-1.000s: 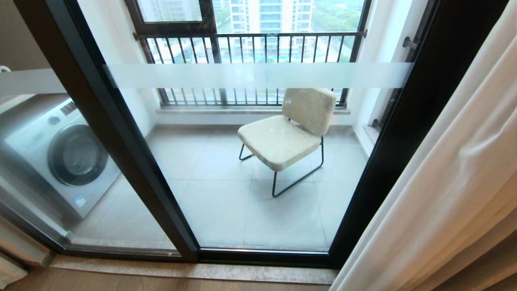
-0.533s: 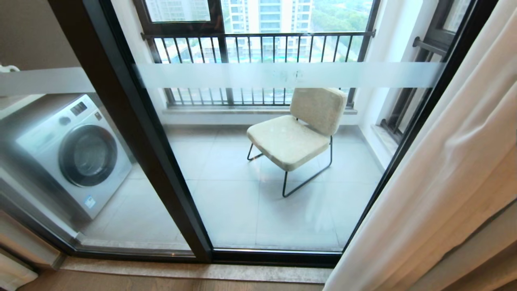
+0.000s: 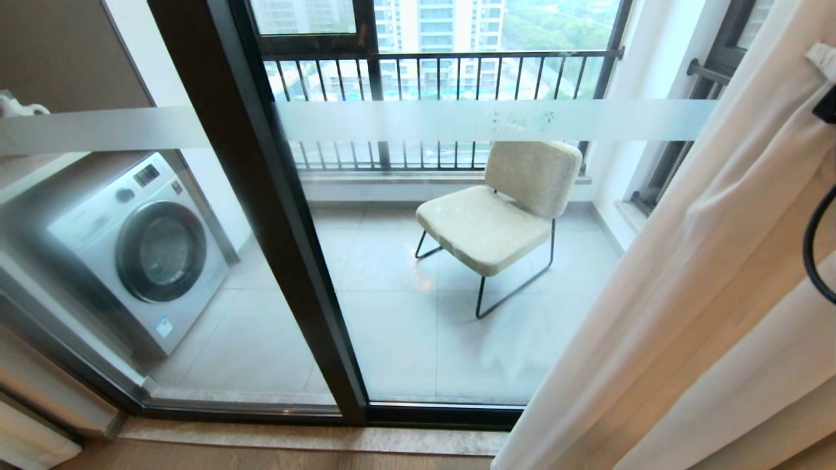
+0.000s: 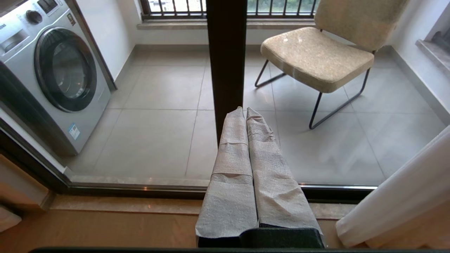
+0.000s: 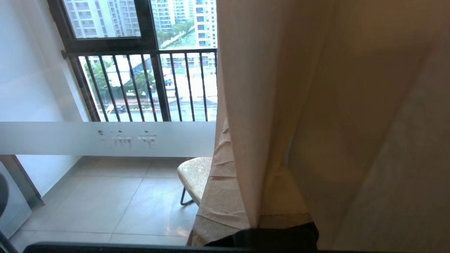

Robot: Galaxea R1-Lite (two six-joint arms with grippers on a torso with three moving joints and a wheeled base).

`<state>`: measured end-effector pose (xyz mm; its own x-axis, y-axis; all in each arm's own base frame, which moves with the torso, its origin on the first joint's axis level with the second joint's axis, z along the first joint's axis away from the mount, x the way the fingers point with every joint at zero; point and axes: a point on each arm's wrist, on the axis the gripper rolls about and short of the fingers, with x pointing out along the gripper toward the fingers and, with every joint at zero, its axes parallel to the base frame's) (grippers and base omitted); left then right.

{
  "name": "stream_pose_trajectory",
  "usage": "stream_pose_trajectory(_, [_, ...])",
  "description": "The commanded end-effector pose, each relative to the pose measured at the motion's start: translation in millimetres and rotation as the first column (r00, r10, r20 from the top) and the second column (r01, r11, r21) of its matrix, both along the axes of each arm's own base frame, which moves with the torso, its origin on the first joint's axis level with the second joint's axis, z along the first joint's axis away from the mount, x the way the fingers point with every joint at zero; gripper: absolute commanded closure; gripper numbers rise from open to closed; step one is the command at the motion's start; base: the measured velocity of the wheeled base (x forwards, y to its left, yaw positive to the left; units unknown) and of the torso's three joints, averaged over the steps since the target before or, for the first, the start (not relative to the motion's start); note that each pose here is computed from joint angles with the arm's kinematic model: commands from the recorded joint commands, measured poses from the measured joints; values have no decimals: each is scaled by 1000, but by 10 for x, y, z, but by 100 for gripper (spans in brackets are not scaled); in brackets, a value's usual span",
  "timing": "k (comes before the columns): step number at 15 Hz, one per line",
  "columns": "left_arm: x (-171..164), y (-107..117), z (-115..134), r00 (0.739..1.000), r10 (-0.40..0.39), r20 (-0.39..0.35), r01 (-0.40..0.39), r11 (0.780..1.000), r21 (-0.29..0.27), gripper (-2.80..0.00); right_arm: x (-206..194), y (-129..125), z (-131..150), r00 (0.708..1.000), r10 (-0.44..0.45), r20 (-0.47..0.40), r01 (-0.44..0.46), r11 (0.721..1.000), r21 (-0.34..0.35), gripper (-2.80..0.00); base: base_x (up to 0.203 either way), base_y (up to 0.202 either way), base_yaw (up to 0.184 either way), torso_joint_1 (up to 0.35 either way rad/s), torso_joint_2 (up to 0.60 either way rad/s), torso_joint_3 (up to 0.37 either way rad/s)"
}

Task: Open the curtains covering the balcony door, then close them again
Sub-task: Close the inner curtains on both sides

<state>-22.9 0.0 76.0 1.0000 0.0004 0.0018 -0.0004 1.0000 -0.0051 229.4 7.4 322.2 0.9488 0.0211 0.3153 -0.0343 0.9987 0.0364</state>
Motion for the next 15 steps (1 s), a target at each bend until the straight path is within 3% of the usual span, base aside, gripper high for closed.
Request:
stream_pose_trajectory(1, [0, 0, -1, 1000, 1, 0, -1, 1000, -1, 0, 129, 17, -50, 1000, 2, 9, -2, 1000, -7, 0, 0, 160, 0, -6, 2, 2])
stream_pose_trajectory(15, [0, 1, -1, 1000, 2, 0, -2, 1000, 1, 0, 395, 26, -6, 999, -5, 51, 6, 1000, -17, 0, 0, 190, 0, 4, 2, 2])
